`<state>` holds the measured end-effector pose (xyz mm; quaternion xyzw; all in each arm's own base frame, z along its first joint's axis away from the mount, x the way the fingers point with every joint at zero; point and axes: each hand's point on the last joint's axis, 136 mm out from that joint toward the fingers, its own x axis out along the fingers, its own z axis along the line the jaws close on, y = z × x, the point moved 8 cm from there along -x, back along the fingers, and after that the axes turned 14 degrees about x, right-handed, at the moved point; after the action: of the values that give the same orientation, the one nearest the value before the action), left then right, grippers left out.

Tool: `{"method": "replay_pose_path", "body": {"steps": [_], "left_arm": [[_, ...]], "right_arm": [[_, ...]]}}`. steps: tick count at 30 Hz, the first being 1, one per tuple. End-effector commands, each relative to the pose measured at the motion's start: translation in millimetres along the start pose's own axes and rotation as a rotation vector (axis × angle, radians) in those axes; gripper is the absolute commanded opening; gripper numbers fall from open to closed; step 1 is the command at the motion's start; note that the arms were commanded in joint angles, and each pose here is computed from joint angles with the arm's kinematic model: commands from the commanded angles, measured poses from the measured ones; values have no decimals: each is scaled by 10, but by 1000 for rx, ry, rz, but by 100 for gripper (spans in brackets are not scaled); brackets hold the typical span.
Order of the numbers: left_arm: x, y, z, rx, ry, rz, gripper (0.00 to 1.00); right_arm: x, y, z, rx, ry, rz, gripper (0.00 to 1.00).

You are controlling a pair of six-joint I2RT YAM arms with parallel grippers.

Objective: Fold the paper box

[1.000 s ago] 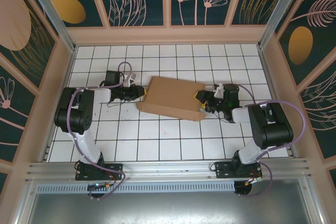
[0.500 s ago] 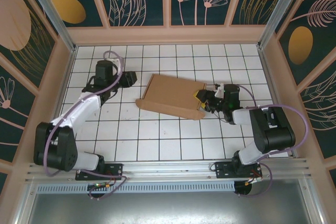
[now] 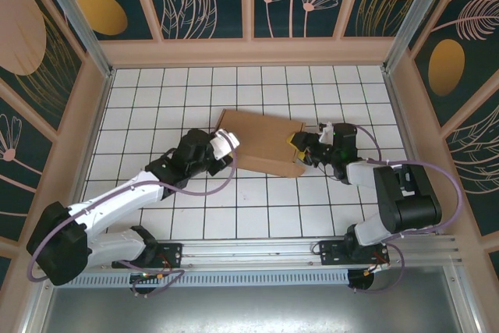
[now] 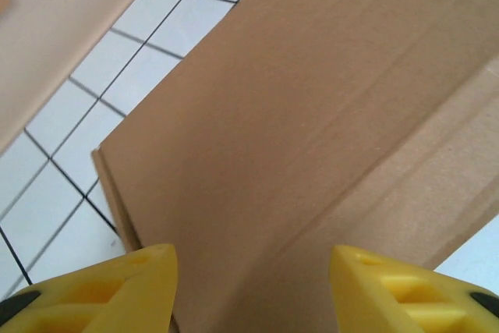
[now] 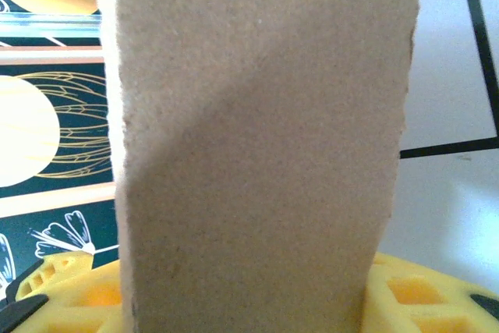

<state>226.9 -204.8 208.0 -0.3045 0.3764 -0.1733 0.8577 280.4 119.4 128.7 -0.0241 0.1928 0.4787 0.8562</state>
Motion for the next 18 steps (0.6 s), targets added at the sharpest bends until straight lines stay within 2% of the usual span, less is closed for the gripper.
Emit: {"method": "replay_pose_path", "body": {"steps": [1,7,11,14,18], "left_arm": [[58,-1,-102,186,15,-5,55],[205,108,-296,343,15,46,58],[219,77,-291,434,-115,41,56],[128,-5,-240,481,-197,-26,56],[83,31,-236,581,-239,-22,57]], "right_arm": [[-31,36,209,-30,-63,33,50],[-60,117,323,-27,-103,56,50],[-46,232,422,-41,-123,93,49],[-8,329,473,-54,-130,130,49],[39,441,518,-66,-136,172,49]]}}
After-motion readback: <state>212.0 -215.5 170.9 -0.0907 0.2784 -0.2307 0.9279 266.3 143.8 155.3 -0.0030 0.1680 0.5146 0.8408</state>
